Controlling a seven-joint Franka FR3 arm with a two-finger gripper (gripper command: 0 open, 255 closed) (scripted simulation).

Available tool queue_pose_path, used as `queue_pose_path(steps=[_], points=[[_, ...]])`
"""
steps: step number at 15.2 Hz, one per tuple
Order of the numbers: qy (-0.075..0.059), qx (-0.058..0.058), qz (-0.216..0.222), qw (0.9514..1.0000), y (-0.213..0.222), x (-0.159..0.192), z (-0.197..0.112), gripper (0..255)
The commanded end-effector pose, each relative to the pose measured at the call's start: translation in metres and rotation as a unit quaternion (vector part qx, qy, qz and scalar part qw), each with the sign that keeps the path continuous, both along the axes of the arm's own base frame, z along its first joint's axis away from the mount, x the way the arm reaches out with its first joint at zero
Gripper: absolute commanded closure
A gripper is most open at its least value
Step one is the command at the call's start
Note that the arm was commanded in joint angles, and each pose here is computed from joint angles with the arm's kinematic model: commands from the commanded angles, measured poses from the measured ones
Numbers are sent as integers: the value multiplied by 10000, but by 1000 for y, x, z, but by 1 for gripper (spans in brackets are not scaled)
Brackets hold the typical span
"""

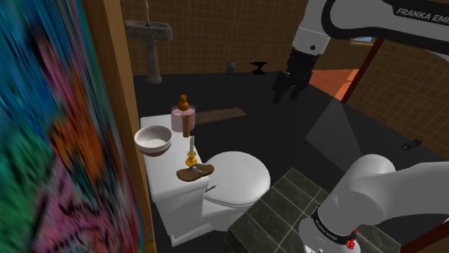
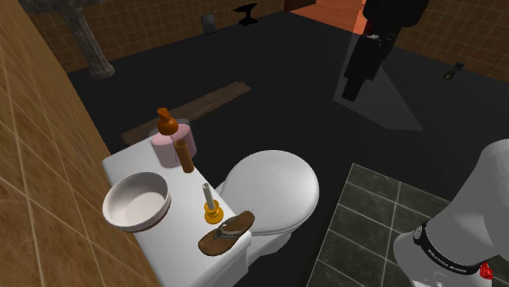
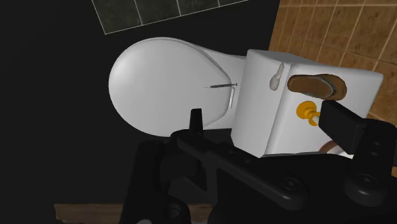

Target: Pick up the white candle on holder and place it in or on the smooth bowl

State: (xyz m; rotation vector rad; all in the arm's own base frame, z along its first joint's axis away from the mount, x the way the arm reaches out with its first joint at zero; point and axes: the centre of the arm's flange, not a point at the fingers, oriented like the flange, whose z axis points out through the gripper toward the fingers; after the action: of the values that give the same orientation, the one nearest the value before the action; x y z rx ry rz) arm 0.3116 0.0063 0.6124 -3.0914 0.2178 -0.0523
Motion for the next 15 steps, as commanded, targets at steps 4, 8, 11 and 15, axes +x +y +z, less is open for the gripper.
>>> queue_pose_path(steps=[4,8,11,15], points=[[-198,-6,56,9998,20,10,-31,0],[-461,-13,131,9988,47,25,-71,0],[-658,-19,187,9977,67,37,-100,0],[-921,-26,261,9954,94,55,-139,0]])
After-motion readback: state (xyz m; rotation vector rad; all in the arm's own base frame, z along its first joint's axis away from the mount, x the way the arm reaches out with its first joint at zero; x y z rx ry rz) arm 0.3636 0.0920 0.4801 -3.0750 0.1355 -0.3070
